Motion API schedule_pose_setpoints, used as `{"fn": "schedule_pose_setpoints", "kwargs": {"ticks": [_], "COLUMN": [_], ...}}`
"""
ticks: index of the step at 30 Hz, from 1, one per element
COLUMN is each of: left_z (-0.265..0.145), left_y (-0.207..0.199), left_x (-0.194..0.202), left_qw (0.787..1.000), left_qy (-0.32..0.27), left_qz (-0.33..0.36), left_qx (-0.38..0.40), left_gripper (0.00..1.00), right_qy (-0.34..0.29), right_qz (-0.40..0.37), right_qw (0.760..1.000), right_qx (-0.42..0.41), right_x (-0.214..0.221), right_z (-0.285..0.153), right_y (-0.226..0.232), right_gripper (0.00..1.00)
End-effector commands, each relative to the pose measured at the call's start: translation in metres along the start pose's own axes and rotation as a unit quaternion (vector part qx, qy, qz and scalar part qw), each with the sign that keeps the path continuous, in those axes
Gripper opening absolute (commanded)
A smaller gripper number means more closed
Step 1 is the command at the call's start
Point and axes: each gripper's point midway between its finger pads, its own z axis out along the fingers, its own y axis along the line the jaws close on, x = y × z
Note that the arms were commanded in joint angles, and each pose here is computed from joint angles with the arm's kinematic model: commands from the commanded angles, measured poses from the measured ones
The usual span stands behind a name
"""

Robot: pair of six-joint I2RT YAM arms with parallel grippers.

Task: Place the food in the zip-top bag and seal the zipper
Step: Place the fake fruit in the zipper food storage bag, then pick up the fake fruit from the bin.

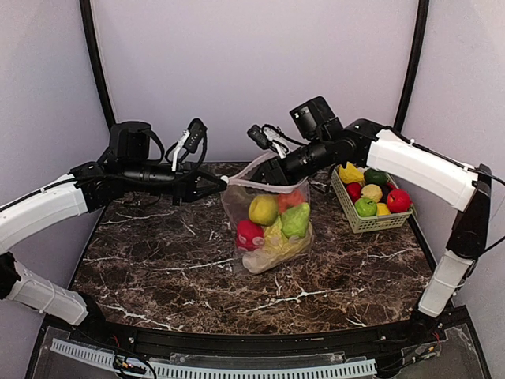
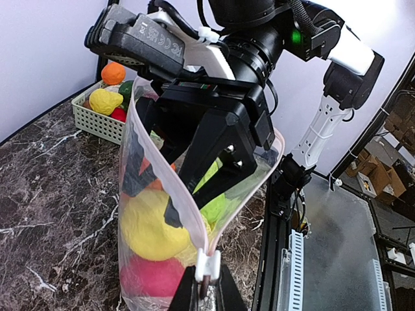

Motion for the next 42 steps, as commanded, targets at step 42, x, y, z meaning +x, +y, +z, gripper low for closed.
{"fn": "schedule_pose_setpoints", "kwargs": {"ticks": [42], "left_z": [-0.013], "left_y": [0.019], "left_x": [0.005], "left_qw": [0.997], "left_qy": [0.014], "left_qz": [-0.002], "left_qx": [-0.075], "left_gripper": [0.01], "right_qy": [-0.019], "right_qz": [0.236], "right_qw": [0.828], "right_qx": [0.509], "right_x": [0.099], "right_z": [-0.205], "right_y": [-0.31], "right_gripper": [0.6]}}
